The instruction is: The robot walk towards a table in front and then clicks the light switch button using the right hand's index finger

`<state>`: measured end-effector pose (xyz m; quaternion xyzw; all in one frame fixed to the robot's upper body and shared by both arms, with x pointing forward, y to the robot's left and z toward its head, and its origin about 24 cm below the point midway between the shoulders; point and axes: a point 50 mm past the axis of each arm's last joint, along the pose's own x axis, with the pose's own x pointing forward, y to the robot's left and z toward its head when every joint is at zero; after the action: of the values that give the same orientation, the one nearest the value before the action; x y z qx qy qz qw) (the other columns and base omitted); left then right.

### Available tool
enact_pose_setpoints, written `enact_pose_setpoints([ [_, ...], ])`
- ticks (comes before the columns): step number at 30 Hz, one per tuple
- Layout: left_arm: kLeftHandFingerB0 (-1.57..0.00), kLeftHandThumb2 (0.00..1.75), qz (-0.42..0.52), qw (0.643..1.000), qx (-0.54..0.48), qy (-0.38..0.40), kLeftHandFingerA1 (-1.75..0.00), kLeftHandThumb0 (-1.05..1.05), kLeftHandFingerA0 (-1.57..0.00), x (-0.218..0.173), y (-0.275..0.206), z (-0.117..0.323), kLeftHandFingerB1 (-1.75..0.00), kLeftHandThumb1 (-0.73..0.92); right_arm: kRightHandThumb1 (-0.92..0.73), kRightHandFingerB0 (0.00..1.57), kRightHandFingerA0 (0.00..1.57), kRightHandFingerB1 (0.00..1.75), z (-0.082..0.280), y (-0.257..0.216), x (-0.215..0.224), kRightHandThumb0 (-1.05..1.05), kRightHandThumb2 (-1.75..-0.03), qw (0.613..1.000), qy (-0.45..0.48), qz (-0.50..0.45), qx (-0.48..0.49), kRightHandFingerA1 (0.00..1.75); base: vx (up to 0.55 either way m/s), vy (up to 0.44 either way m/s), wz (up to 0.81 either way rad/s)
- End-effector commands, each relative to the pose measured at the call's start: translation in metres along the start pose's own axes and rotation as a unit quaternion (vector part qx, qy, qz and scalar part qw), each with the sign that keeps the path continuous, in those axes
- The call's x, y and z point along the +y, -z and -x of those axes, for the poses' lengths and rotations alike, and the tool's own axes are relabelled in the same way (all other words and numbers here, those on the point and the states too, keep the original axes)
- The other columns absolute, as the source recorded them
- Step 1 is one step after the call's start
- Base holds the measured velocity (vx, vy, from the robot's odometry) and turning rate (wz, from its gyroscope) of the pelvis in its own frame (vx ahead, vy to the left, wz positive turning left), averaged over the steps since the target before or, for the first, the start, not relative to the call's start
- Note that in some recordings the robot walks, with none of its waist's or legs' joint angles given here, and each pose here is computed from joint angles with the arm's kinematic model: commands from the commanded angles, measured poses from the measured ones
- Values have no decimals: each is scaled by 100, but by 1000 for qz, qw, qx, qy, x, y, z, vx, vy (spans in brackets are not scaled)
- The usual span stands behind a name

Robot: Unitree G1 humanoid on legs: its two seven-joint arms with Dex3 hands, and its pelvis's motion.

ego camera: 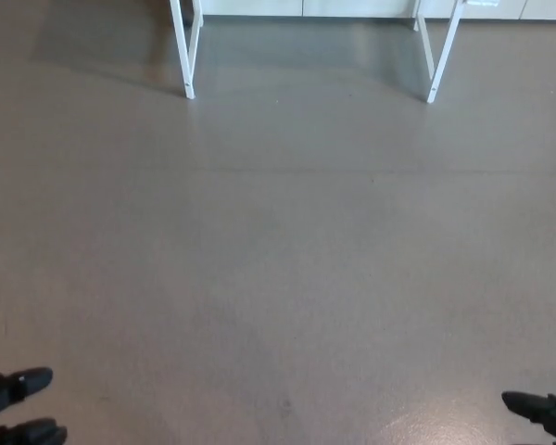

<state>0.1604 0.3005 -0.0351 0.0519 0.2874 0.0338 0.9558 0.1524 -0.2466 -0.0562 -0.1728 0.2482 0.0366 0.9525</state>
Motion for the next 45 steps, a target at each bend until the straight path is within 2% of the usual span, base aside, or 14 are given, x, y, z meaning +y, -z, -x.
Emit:
enact_pose_setpoints([
  [1, -52, 54, 43, 998, 23, 44, -47, -14, -55, 1, 5, 7, -41, 47, -68, 39, 59, 41, 7, -1, -3, -26, -60, 1000, -14, -12, -12, 53, 0, 0, 0],
  [19, -53, 54, 40, 995, 73, 48, -47, -12, -57, 0, 34, 28, -41, 49, -69, 40, 57, 42, 30, 29, 6, -25, -60, 999, -36, -6, 27, 54, 0, 0, 0],
  [24, -51, 54, 43, 994, 80, 63, -47, -13, -52, -1, 43, 32, -41, 49, -68, 39, 57, 42, 36, 36, 6, -26, -60, 999, -41, -1, 34, 55, 126, 7, -12],
  [29, -55, 54, 44, 994, 84, 53, -48, -11, -56, -1, 45, 32, -43, 49, -68, 40, 60, 43, 37, 37, 7, -28, -60, 998, -46, 20, 30, 56, -50, -11, 20],
  [39, -55, 54, 41, 994, 85, 53, -48, -13, -59, -1, 47, 35, -42, 48, -68, 41, 60, 43, 38, 39, 8, -28, -59, 997, -52, 50, 28, 55, 79, 307, -22],
  [45, -55, 54, 31, 995, 81, 54, -48, -12, -58, -1, 43, 33, -42, 48, -67, 41, 61, 43, 34, 36, 8, -31, -59, 997, -53, 49, 27, 58, 171, 51, 4],
])
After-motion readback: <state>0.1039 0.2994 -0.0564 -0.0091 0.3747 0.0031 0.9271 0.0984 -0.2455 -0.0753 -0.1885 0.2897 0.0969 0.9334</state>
